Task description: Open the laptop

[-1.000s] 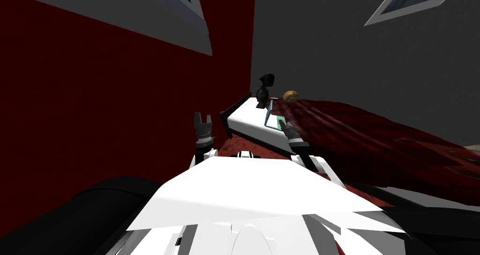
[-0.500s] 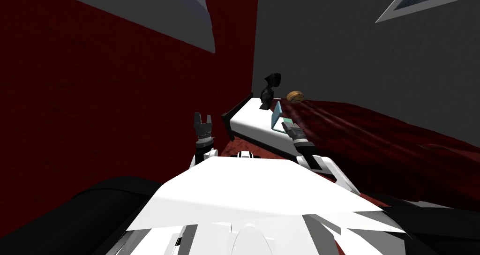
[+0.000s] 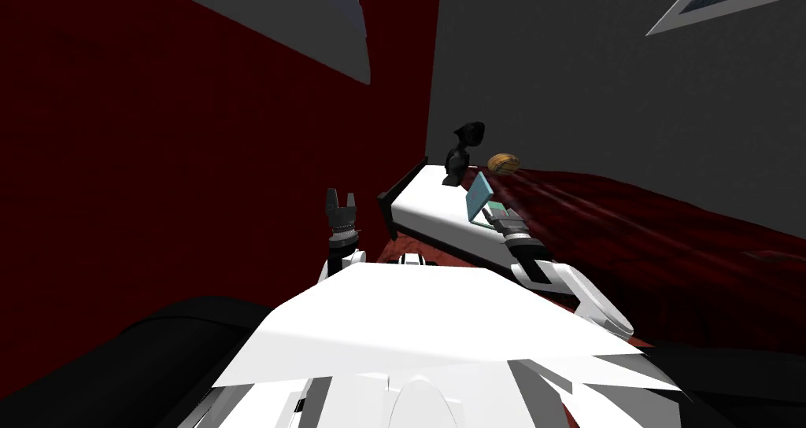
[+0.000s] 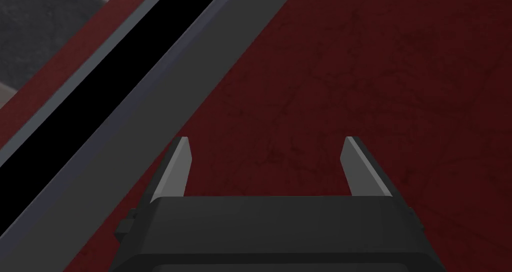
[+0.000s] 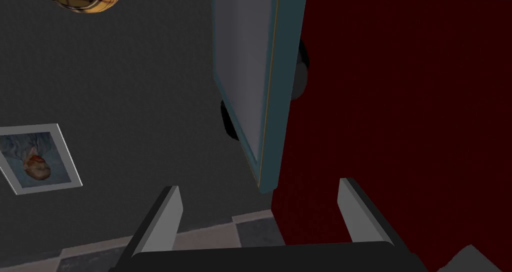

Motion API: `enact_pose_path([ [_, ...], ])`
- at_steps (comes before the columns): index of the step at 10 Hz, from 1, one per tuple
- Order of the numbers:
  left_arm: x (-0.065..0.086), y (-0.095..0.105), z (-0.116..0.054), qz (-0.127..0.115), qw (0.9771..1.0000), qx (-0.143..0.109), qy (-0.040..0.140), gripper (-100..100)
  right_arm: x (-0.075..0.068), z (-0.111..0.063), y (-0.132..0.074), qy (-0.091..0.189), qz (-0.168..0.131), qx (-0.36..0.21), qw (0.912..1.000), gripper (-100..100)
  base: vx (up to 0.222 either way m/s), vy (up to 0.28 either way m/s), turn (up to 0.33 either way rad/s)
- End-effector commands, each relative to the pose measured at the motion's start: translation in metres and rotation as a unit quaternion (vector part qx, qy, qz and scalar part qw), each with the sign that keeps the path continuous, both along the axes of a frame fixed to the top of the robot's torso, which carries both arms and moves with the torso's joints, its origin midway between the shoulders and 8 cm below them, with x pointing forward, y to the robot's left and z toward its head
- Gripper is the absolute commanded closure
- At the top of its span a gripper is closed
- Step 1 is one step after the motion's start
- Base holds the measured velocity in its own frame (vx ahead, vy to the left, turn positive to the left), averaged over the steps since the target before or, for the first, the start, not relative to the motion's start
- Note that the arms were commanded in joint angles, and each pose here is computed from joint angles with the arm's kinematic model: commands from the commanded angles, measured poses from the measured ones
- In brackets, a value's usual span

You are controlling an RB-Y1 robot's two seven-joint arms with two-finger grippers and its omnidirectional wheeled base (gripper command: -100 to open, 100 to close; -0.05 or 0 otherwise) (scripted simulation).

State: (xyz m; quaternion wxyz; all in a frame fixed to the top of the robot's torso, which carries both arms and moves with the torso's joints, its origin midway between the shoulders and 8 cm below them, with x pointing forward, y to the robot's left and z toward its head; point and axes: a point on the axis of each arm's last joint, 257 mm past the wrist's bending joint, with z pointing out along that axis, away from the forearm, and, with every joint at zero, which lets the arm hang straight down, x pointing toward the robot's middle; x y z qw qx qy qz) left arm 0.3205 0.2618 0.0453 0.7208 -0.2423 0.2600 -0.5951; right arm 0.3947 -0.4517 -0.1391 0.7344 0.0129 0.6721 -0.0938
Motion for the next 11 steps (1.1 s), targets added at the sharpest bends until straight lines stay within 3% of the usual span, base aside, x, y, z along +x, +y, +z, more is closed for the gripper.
enact_pose_path([
  [1,0.000,0.000,0.000,0.000,1.0000,0.000,0.000,0,-0.003,0.000,-0.034,0.025,-0.034,-0.069,0.9967,-100,0.096,0.124,-0.015],
  [4,0.000,0.000,0.000,0.000,1.0000,0.000,0.000,0,-0.007,0.003,-0.066,0.048,-0.066,-0.135,0.9874,-100,0.079,0.127,-0.014],
  [7,0.000,0.000,0.000,0.000,1.0000,0.000,0.000,0,-0.012,0.013,-0.101,0.072,-0.102,-0.209,0.9699,-100,0.103,0.147,-0.014],
  [8,0.000,0.000,0.000,0.000,1.0000,0.000,0.000,0,-0.011,0.008,-0.095,0.067,-0.095,-0.194,0.9740,-100,0.046,0.063,-0.005],
  [9,0.000,0.000,0.000,0.000,1.0000,0.000,0.000,0,-0.013,0.016,-0.104,0.069,-0.100,-0.199,0.9725,-100,0.093,0.013,0.039],
  [10,0.000,0.000,0.000,0.000,1.0000,0.000,0.000,0,-0.012,0.012,-0.101,0.069,-0.098,-0.199,0.9728,-100,0.059,0.003,0.012],
  [11,0.000,0.000,0.000,0.000,1.0000,0.000,0.000,0,-0.012,0.013,-0.102,0.069,-0.098,-0.198,0.9728,100,0.010,0.000,-0.002],
])
